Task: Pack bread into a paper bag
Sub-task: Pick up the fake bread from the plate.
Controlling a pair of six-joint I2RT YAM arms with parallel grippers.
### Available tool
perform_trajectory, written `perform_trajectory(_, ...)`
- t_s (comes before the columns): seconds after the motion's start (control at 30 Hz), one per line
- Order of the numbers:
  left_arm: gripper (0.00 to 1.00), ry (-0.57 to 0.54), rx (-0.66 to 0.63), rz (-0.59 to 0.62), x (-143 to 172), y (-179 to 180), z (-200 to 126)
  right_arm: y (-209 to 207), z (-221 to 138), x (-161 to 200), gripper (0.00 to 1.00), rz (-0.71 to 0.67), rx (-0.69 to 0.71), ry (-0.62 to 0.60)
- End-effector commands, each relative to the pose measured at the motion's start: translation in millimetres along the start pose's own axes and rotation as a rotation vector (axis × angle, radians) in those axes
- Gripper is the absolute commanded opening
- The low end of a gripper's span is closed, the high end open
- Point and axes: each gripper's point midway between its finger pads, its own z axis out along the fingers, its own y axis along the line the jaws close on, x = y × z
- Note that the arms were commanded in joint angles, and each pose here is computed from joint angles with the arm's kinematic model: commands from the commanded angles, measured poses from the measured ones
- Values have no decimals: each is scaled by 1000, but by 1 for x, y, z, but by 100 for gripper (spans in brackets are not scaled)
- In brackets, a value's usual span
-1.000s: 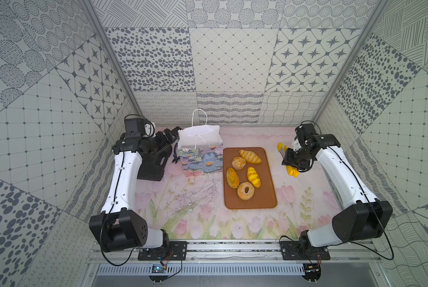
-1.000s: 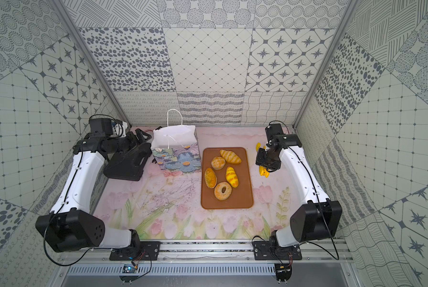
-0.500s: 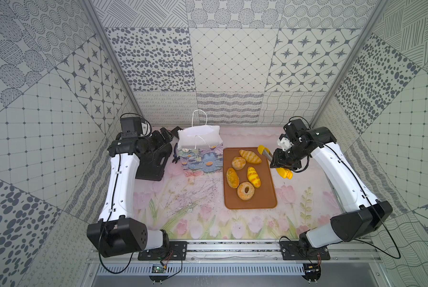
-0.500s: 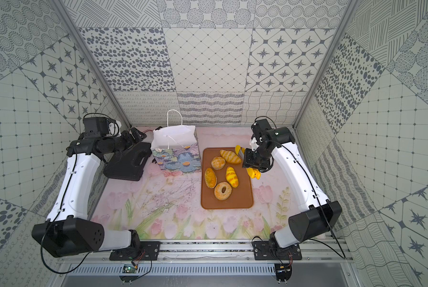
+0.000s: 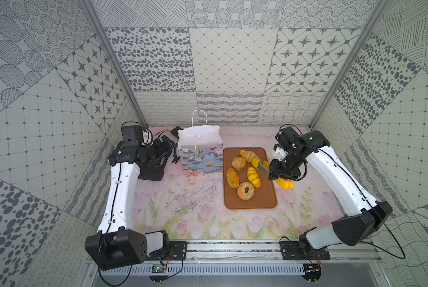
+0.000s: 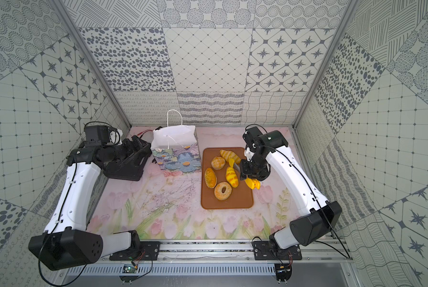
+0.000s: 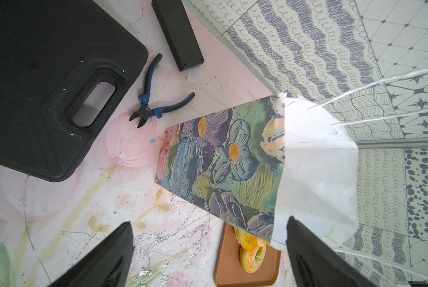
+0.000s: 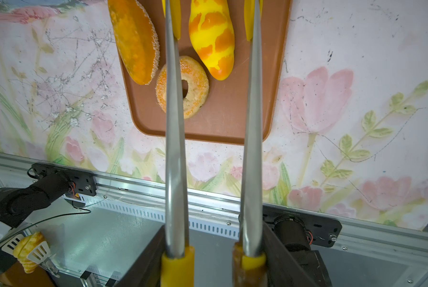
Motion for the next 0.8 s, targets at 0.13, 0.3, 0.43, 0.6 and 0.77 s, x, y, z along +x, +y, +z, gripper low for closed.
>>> perform_trajectory(0.13, 99, 44, 7, -21, 13, 4, -2, -10, 10, -11, 59, -83, 117, -28)
perform_trajectory(0.3, 99, 50, -6, -13, 15, 6, -4, -6, 22, -17, 60, -122, 130, -3)
perform_trajectory(0.43, 99, 48, 1, -12, 15, 4, -6, -1, 31, -21, 59, -145, 126, 8)
perform_trajectory(0.6, 99, 51, -3, -10, 16, 4, -7, 2, 36, -25, 60, -171, 137, 22)
perform_trajectory(0.77, 99, 55, -28, -3, 20, 11, -6, 3, 45, -27, 60, -199, 156, 47)
